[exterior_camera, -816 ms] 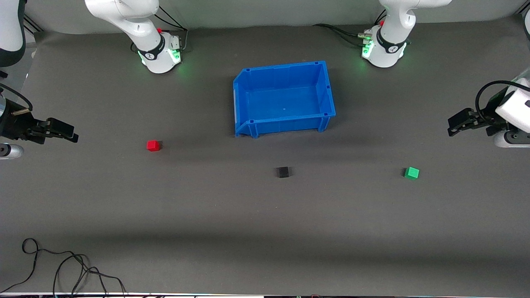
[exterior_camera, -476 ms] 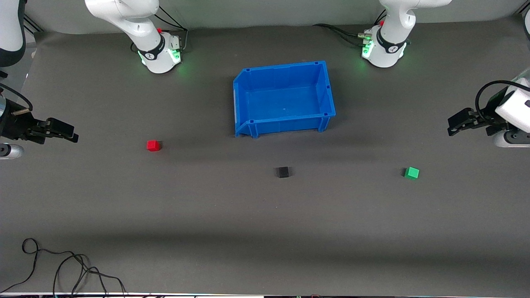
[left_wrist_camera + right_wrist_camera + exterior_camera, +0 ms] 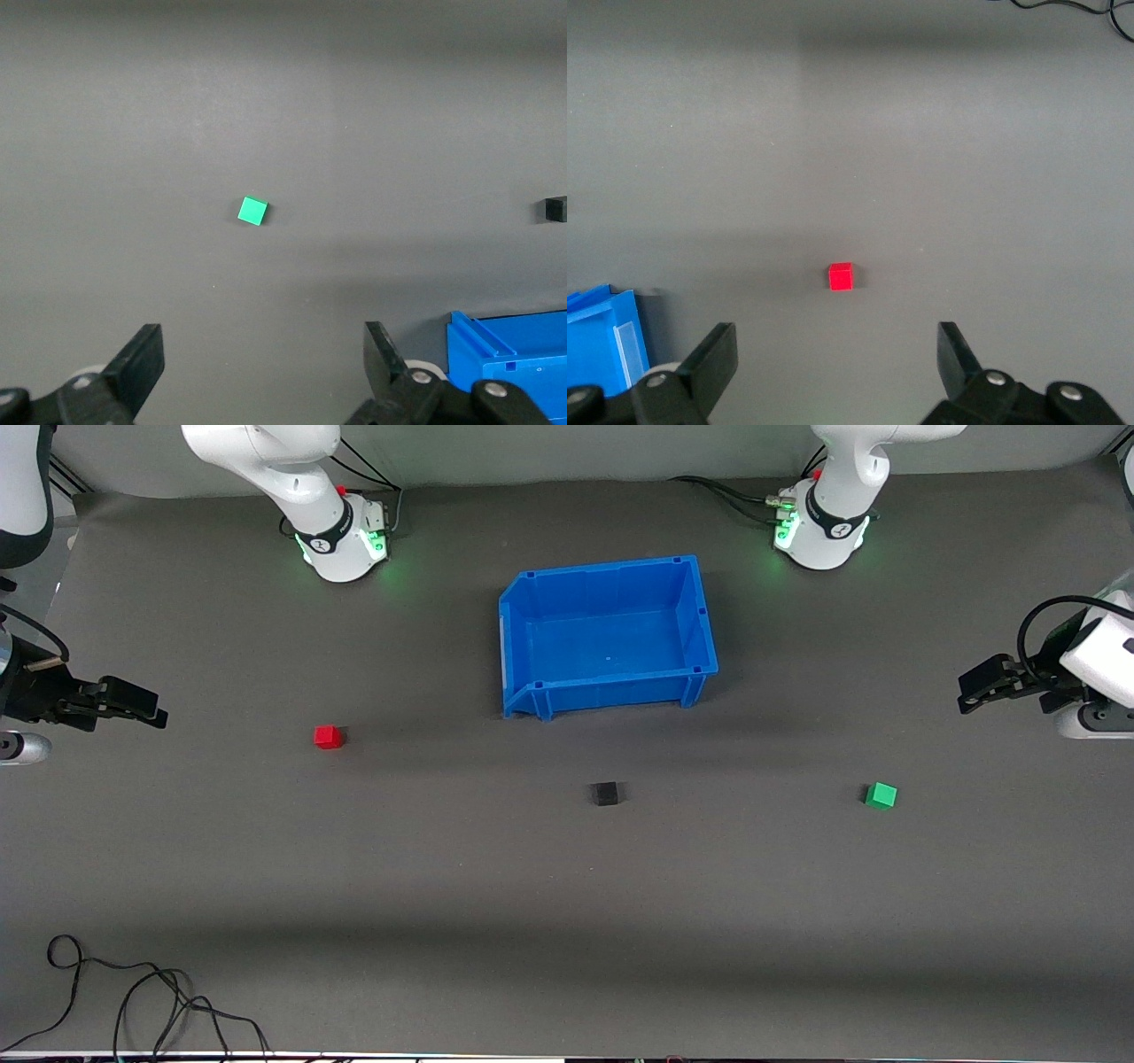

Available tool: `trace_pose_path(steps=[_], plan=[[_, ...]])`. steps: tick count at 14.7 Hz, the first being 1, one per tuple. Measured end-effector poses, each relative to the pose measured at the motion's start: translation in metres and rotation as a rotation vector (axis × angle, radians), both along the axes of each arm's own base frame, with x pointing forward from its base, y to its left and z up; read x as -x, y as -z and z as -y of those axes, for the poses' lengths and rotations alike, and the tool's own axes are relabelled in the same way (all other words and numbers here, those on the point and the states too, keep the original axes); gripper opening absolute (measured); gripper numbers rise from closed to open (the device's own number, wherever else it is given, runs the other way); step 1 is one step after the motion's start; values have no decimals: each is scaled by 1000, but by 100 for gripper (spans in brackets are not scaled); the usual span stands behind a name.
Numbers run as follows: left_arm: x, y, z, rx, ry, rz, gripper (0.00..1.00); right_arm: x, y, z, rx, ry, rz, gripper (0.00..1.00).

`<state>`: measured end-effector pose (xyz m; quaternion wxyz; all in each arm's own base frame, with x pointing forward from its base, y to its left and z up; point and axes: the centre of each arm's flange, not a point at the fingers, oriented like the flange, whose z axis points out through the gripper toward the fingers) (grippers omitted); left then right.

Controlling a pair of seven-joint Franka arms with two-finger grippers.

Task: Attach green and red cubes to black cube

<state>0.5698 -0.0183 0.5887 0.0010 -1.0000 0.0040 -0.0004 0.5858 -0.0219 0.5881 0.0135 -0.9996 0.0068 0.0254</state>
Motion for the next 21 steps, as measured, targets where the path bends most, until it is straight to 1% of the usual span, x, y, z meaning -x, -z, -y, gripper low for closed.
trace_pose_path(steps=[3,5,6,8,10,13,14,15,17,19,21], plan=[[3,0,-9,1,-32,-28,100,0,0,0,0,0,-3,100],[4,-2,-17,1,-122,-28,100,1,1,7,1,12,-6,100],[4,-3,-19,1,-203,-28,100,1,1,13,2,23,-7,100],[3,-1,-25,6,-426,-31,100,1,3,21,3,38,-10,100],[2,1,-30,32,-657,-44,100,0,4,21,4,38,-12,100],[0,5,-39,78,-1043,-85,100,1,5,21,3,38,-17,100],[-1,7,-42,88,-1145,-101,100,2,5,21,3,38,-28,100],[-1,9,-47,104,-1221,-120,100,3,7,21,2,38,-39,100],[-2,16,-64,158,-1328,-176,100,4,10,22,1,39,-56,100],[-1,35,-93,208,-1404,-246,100,2,19,30,9,53,-74,100],[-1,61,-112,228,-1453,-308,100,-2,32,46,14,81,-92,100]])
